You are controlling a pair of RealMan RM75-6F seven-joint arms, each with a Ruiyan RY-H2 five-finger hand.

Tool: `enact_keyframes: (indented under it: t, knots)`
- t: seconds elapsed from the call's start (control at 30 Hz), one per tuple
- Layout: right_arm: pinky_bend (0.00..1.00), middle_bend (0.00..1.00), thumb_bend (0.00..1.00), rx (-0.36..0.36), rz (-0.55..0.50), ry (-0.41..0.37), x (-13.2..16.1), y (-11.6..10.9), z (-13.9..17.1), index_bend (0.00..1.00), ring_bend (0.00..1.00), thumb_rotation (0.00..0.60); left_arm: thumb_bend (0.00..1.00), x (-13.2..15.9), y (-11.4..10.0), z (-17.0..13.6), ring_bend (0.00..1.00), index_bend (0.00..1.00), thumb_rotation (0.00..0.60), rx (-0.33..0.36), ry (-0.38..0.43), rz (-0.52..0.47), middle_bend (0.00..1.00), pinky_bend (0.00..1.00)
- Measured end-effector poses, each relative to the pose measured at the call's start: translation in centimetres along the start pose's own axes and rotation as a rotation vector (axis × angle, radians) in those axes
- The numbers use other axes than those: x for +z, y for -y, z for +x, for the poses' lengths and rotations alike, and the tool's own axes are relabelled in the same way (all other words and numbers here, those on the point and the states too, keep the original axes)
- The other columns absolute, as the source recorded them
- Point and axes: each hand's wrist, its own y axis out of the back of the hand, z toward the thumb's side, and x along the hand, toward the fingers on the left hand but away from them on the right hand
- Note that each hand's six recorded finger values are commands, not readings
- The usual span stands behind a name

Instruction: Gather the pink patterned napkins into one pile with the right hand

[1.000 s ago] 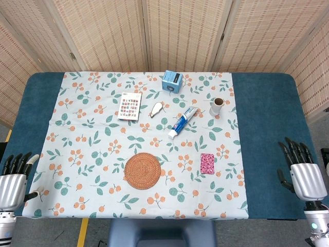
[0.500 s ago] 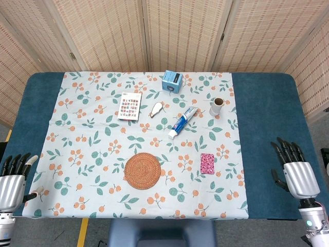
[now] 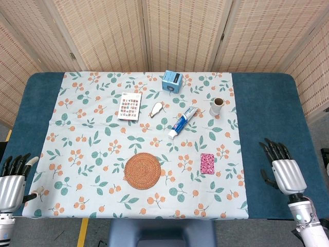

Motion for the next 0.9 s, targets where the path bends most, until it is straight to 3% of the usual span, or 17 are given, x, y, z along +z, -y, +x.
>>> enact_keyframes:
  t: [0.33, 0.47, 0.73, 0.8, 0.9]
  knots:
    - [0.00, 0.04, 0.48, 0.118, -0.086, -0.021, 2.7, 2.9, -2.4, 0.05, 0.00, 0.600, 0.21, -0.4, 0.4, -0.2, 0.12, 0.22, 0.600, -0.010, 0.002, -0.016, 0.13, 0.00]
    - [0.00, 0.04, 0.39, 0.169, -0.118, -0.035, 4.4, 4.2, -3.4, 0.10, 0.00, 0.593, 0.21, -0.5, 0.5, -0.3, 0.13, 0.22, 0.600, -0.013, 0.005, -0.022, 0.13, 0.00]
    - [0.00, 0.05, 0.17, 0.229, -0.114, -0.061, 6.7, 6.4, -5.2, 0.24, 0.00, 0.320, 0.21, -0.6, 0.8, -0.5, 0.16, 0.23, 0.600, -0.019, 0.010, -0.031, 0.13, 0.00]
    - [0.00, 0.04, 0.14, 0.244, -0.110, -0.069, 7.3, 7.0, -5.6, 0.26, 0.00, 0.282, 0.21, -0.6, 0.8, -0.5, 0.17, 0.23, 0.600, -0.020, 0.013, -0.034, 0.13, 0.00]
    - [0.00, 0.04, 0.12, 0.267, -0.098, -0.073, 7.8, 7.7, -6.0, 0.26, 0.00, 0.272, 0.21, -0.4, 0.8, -0.5, 0.17, 0.24, 0.600, -0.021, 0.020, -0.037, 0.13, 0.00]
